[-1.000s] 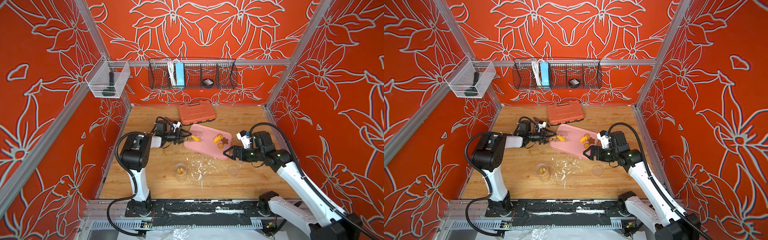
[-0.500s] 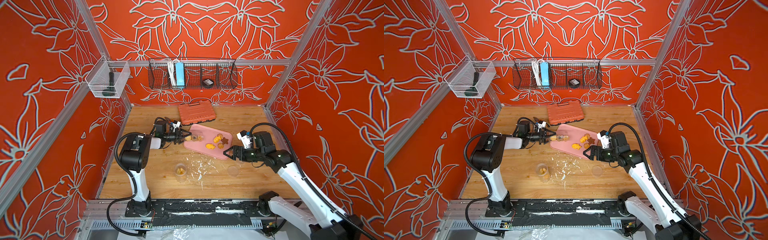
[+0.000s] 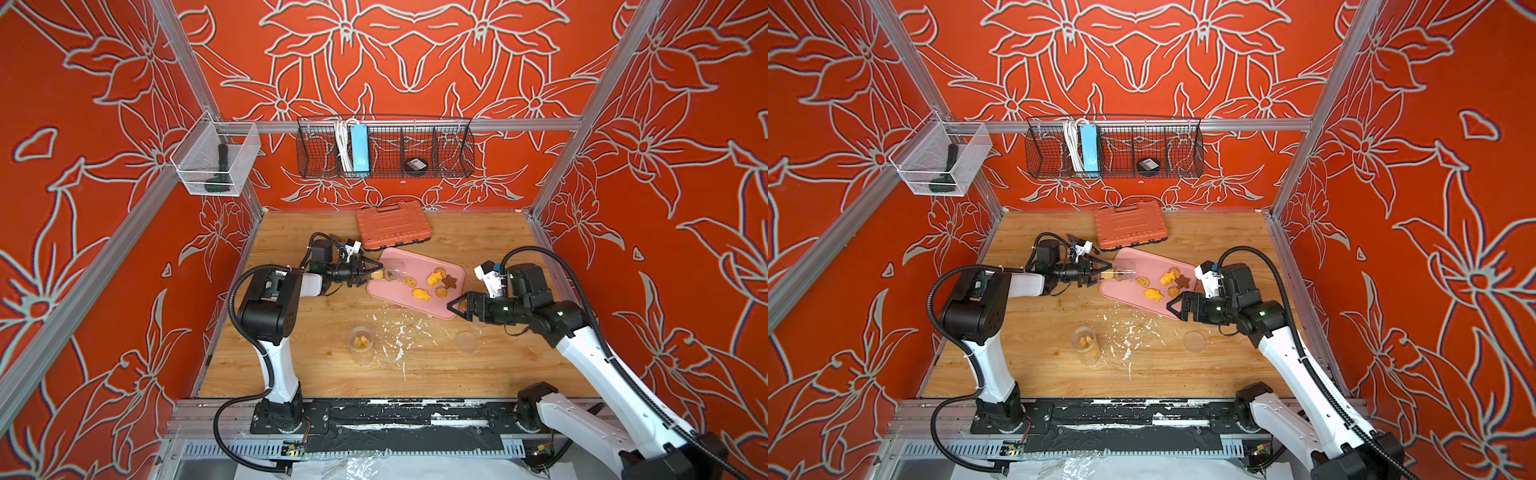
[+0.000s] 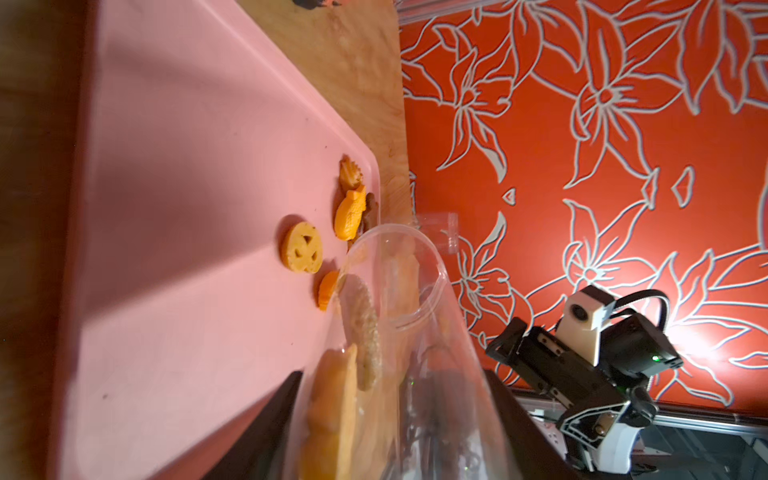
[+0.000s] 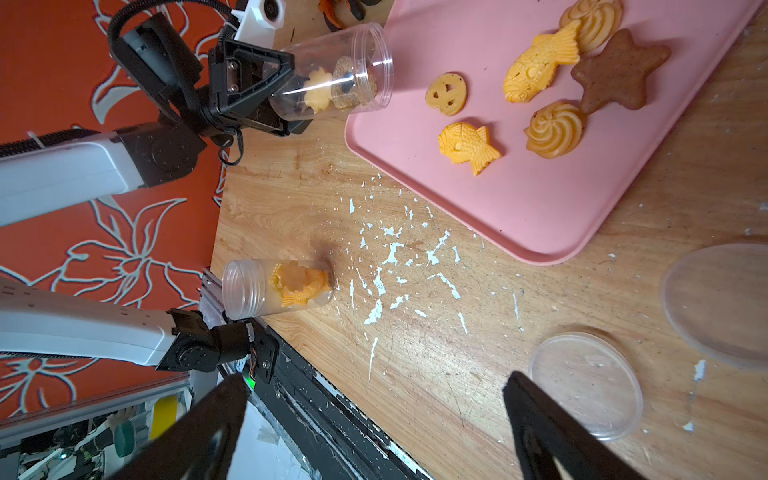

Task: Pour the cookies out of the jar
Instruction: Pour the cookies in the jar onto the tray.

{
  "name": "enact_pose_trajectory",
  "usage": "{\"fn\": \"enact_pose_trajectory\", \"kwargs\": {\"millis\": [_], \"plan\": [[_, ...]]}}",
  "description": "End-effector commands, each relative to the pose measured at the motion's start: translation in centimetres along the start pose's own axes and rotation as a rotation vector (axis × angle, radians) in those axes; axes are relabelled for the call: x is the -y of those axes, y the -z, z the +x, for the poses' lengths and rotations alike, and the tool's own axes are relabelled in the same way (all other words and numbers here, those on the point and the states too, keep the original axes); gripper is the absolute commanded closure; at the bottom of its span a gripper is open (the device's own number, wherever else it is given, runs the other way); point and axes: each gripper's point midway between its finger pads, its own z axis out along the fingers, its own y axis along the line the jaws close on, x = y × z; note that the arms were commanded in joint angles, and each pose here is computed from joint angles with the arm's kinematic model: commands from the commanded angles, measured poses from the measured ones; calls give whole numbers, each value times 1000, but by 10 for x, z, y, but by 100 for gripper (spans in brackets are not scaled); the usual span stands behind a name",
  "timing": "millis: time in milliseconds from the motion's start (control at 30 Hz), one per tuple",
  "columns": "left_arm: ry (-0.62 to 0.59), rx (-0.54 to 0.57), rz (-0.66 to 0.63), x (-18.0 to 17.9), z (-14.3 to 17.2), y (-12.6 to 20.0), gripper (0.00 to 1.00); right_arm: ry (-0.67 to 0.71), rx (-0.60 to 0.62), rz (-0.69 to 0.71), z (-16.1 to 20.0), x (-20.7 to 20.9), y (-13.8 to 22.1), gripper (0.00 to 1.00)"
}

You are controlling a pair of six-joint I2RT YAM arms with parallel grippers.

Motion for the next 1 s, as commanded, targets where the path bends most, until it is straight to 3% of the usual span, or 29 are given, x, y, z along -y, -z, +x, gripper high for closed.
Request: {"fn": "enact_pose_trajectory", "kwargs": {"millis": [0,67,133,233,367,467,600,700,800,900,967], "plan": [[-26,4,13,7,-3,3,43,-12,-8,-11,5,0,1,1],[-83,-14,-69,6,-7,3,42,-10,-6,-9,5,0,2,1],[-83,-3,-7,17,-6,4,42,-11,-3,-10,5,0,2,2],[-84,-3,-64,8,-6,4,42,-18,-4,-12,5,0,1,2],[-63,-4,-9,14,-4,3,42,-20,-3,-12,4,0,1,1],[-116,17,-172,-1,-13,7,43,-19,-3,-11,4,0,2,1],[-78,21,-12,17,-7,8,42,-23,1,-12,5,0,2,1],[-105,16,-148,0,-13,9,43,-18,0,-12,4,-1,2,1],[-96,21,-64,12,-10,9,42,-12,-3,-18,1,-3,1,2],[-123,33,-209,-4,-14,14,42,-20,-15,-12,3,0,-1,2],[-124,21,-119,9,-12,12,42,-27,-13,-21,5,0,-2,1]]}}
